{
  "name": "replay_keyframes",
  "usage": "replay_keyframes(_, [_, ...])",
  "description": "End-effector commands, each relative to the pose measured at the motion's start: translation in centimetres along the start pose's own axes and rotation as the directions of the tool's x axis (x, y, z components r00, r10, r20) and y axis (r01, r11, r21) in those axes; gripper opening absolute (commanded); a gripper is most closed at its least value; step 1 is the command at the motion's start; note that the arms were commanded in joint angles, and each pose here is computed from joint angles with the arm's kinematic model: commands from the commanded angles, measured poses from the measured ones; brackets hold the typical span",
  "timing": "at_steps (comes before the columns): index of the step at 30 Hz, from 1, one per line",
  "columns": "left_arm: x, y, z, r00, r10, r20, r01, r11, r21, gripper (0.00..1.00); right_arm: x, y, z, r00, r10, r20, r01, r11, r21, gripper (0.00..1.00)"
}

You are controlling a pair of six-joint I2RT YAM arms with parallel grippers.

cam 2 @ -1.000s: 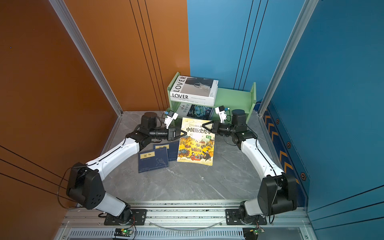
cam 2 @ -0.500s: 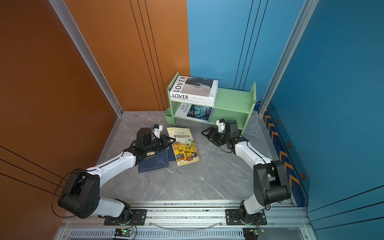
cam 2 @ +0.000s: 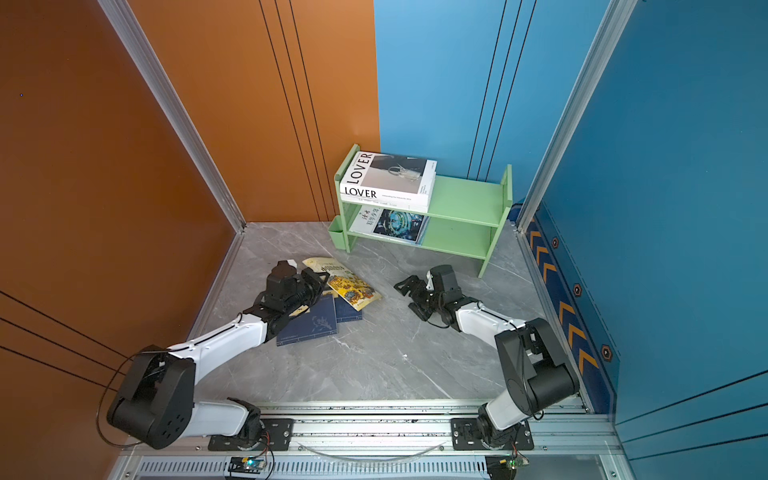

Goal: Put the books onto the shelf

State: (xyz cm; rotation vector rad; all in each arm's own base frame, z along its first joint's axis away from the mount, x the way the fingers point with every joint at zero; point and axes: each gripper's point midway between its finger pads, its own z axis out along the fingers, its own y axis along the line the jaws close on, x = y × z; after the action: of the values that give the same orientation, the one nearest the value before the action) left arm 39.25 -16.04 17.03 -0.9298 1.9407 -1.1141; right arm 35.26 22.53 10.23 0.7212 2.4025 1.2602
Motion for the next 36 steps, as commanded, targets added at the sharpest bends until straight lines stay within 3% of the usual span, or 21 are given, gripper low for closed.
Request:
replay_keyframes(1, [-0.6,-1.4,0.6,0.997,-0.054,0.058,0.051,0.998,0.047,0.0,0.0,1.0,1.4,0.994,0.088,0.07,-0.084,0.995,-0.053,0.91])
replay_keyframes(5, [0.6,-1.7,1.5,0.995,-0.098,0.034,0.095,0.993,0.076,0.0,1.5,1.2,3.7,0.993,0.11,0.052,-0.108,0.993,-0.048,0.9])
replay_keyframes(10, [1.7,-1.6,2.0,0.992,-0.129,0.011,0.128,0.988,0.091,0.0,1.8,2.2,6.2,0.98,0.193,0.044,-0.185,0.971,-0.152,0.85])
replay_keyframes(15, [2.4,-1.0,1.7,0.993,-0.119,0.001,0.119,0.99,0.081,0.0,1.1,3.0,7.3,0.977,0.208,0.048,-0.194,0.958,-0.209,0.78])
replay_keyframes(19, [3.0,0.6,1.4,0.993,-0.12,-0.004,0.12,0.992,0.049,0.0,0.9,3.5,7.7,0.976,0.212,0.046,-0.196,0.954,-0.229,0.58])
replay_keyframes(21, [3.1,1.7,1.3,0.992,-0.123,-0.001,0.123,0.992,0.027,0.0,0.5,3.6,7.6,0.974,0.22,0.056,-0.2,0.949,-0.245,0.4])
replay_keyframes(24, [2.9,3.4,0.8,0.993,-0.12,0.006,0.12,0.993,-0.008,0.01,0.3,4.2,7.2,0.972,0.225,0.07,-0.197,0.94,-0.279,0.21])
replay_keyframes(28, [2.7,4.0,0.0,0.998,-0.056,-0.013,0.056,0.998,-0.039,0.06,0.7,5.4,6.6,0.986,0.15,0.074,-0.123,0.948,-0.292,0.09])
replay_keyframes(33, [2.7,1.9,-1.2,0.986,0.126,-0.105,-0.132,0.99,-0.056,0.06,1.7,7.7,5.5,0.996,-0.033,0.077,0.054,0.956,-0.289,0.04])
replay_keyframes(36, [3.1,0.0,-2.1,0.959,0.24,-0.152,-0.25,0.967,-0.053,0.05,2.4,9.0,4.3,0.977,-0.184,0.105,0.204,0.949,-0.239,0.03])
